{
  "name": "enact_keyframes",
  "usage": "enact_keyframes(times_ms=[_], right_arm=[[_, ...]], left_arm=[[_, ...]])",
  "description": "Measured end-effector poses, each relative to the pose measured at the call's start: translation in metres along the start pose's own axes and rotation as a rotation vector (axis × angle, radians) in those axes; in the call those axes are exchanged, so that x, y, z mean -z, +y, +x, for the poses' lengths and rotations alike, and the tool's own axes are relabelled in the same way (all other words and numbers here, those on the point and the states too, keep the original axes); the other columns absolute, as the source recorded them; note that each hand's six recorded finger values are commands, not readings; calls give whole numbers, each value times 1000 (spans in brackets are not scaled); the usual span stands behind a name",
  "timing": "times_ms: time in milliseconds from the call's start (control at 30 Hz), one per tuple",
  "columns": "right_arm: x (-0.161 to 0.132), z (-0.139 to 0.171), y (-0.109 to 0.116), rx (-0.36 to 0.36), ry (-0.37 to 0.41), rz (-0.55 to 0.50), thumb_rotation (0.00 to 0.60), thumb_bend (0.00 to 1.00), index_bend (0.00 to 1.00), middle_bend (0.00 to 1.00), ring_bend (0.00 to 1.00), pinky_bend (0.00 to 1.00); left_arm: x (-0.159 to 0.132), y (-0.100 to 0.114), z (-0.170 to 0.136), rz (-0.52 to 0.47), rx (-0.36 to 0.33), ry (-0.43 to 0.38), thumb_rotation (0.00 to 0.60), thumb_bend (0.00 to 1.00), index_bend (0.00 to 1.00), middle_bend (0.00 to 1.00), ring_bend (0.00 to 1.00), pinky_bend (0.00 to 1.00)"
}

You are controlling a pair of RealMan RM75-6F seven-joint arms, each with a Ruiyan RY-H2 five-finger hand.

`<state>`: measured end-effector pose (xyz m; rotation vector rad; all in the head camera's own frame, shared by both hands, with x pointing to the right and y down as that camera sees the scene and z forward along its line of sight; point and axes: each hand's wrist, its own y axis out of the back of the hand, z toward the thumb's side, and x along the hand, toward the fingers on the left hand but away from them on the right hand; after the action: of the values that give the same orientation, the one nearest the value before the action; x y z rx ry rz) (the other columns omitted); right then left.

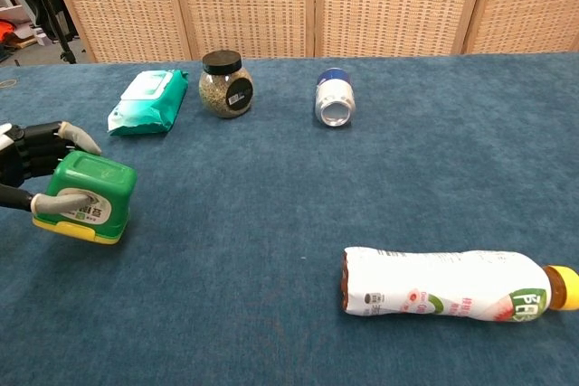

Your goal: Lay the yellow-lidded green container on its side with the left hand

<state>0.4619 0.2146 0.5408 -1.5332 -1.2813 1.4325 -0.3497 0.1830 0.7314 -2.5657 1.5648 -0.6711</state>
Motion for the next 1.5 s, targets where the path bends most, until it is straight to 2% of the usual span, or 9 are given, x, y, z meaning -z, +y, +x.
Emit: enact_keyframes(times_ms=[200, 267, 333, 367, 467, 867, 1067, 1300, 1500], right_arm=[[0, 0, 0, -1, -1, -2, 600, 0, 0, 0, 0, 0], [0, 0, 0, -1, -2, -2, 600, 0, 0, 0, 0, 0], [0, 1, 1, 2, -2, -2, 600, 0, 0, 0, 0, 0], [0, 1, 1, 3, -2, -2, 600, 0, 0, 0, 0, 0], [0, 1, 1, 4, -3, -3, 600, 0, 0, 0, 0, 0], [0, 3, 3, 9, 1, -7, 600, 0, 0, 0, 0, 0], [-1, 3, 4, 13, 6, -7, 600, 0, 0, 0, 0, 0], [-3, 5, 4, 12, 19, -2, 600, 0, 0, 0, 0, 0], [-5, 6, 5, 15, 26, 3, 600, 0, 0, 0, 0, 0]], left_arm=[[8, -4, -4, 28, 32, 28, 600, 0, 615, 331, 378, 494], [9, -4, -5, 36, 40, 34, 600, 0, 485, 195, 224, 387], [10, -4, -6, 45, 48, 35, 600, 0, 230, 30, 37, 205], [9, -4, -7, 55, 56, 33, 600, 0, 168, 5, 9, 163], [6, -2, -9, 76, 58, 14, 600, 0, 66, 0, 0, 95], [-23, 14, -24, 142, -15, -131, 600, 0, 39, 0, 0, 86], [-41, 30, -29, 206, -62, -203, 600, 0, 23, 0, 0, 1], [-49, 71, -34, 513, -99, -172, 600, 0, 2, 0, 0, 0], [-62, 108, -47, 781, -149, -27, 600, 0, 0, 0, 0, 0]])
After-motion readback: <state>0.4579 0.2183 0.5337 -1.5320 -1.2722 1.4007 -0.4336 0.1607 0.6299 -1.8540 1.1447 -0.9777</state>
